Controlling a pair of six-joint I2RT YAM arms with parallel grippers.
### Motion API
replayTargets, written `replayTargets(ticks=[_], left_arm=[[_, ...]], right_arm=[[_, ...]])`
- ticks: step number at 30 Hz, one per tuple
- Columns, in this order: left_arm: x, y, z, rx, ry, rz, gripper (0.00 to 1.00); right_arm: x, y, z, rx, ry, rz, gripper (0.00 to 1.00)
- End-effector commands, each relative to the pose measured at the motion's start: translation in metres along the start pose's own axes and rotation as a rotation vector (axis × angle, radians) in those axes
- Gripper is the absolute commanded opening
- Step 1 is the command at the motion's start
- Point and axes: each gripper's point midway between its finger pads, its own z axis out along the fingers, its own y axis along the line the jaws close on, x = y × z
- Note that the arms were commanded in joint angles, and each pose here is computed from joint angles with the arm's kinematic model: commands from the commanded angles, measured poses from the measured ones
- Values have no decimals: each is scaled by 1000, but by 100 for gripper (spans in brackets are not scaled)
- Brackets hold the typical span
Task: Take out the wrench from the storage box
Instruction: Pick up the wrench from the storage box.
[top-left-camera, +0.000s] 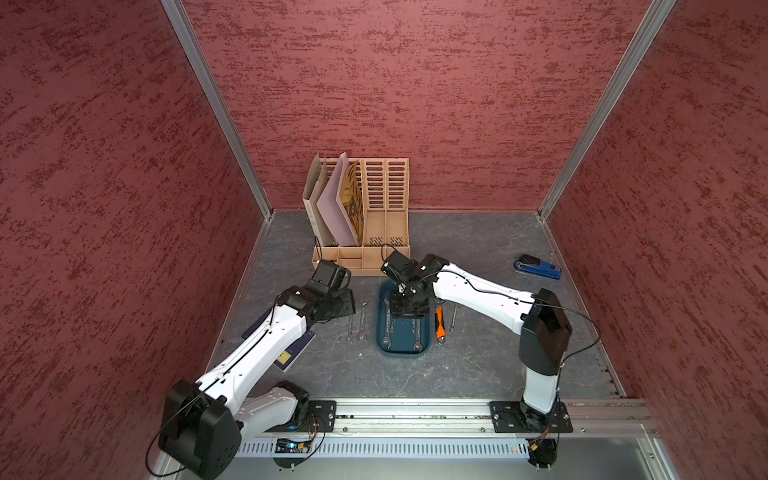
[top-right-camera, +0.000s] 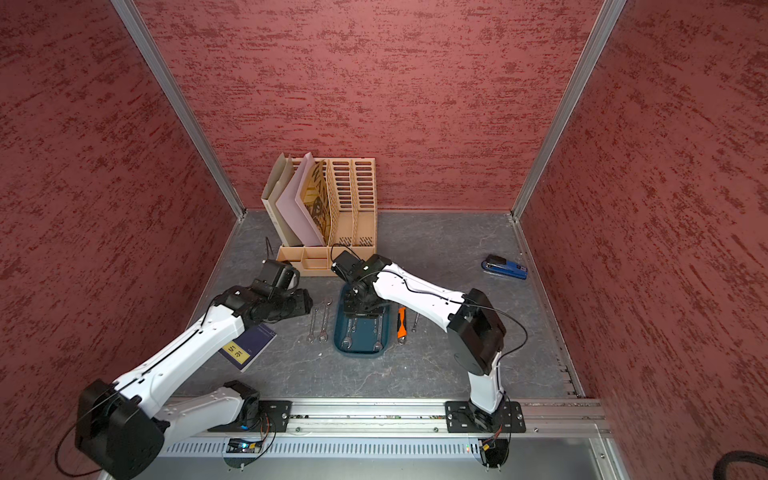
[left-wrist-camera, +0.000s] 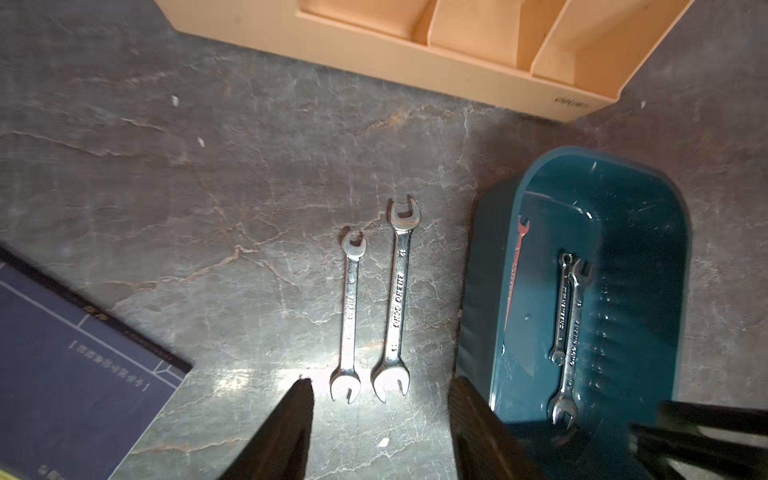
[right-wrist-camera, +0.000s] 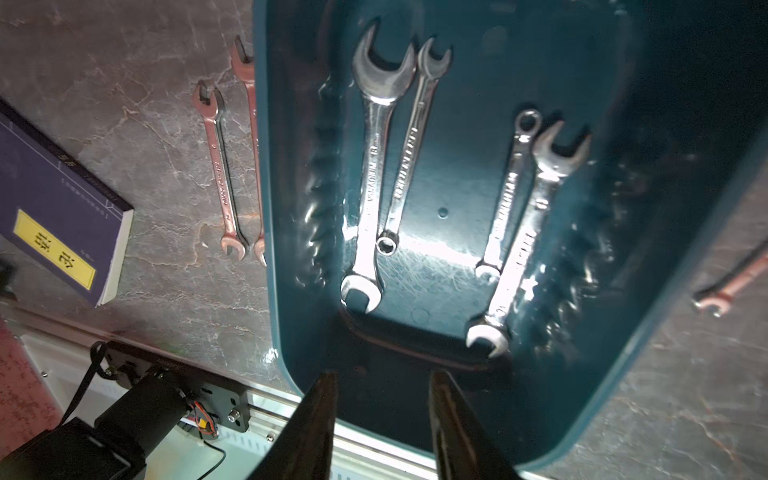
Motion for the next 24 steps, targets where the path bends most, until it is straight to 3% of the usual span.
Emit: replayTargets(ticks=[1,11,24], left_arm=[[7,15,-3,-38,2,-15,55],[8,11,2,-11,22,-10,55],[8,8,4,8,28,-1,55]], right_arm=[[-12,5,13,31,-36,10,42],[-34,-8,54,173,-60,24,39],[-46,-21,77,210,-52,59,28]])
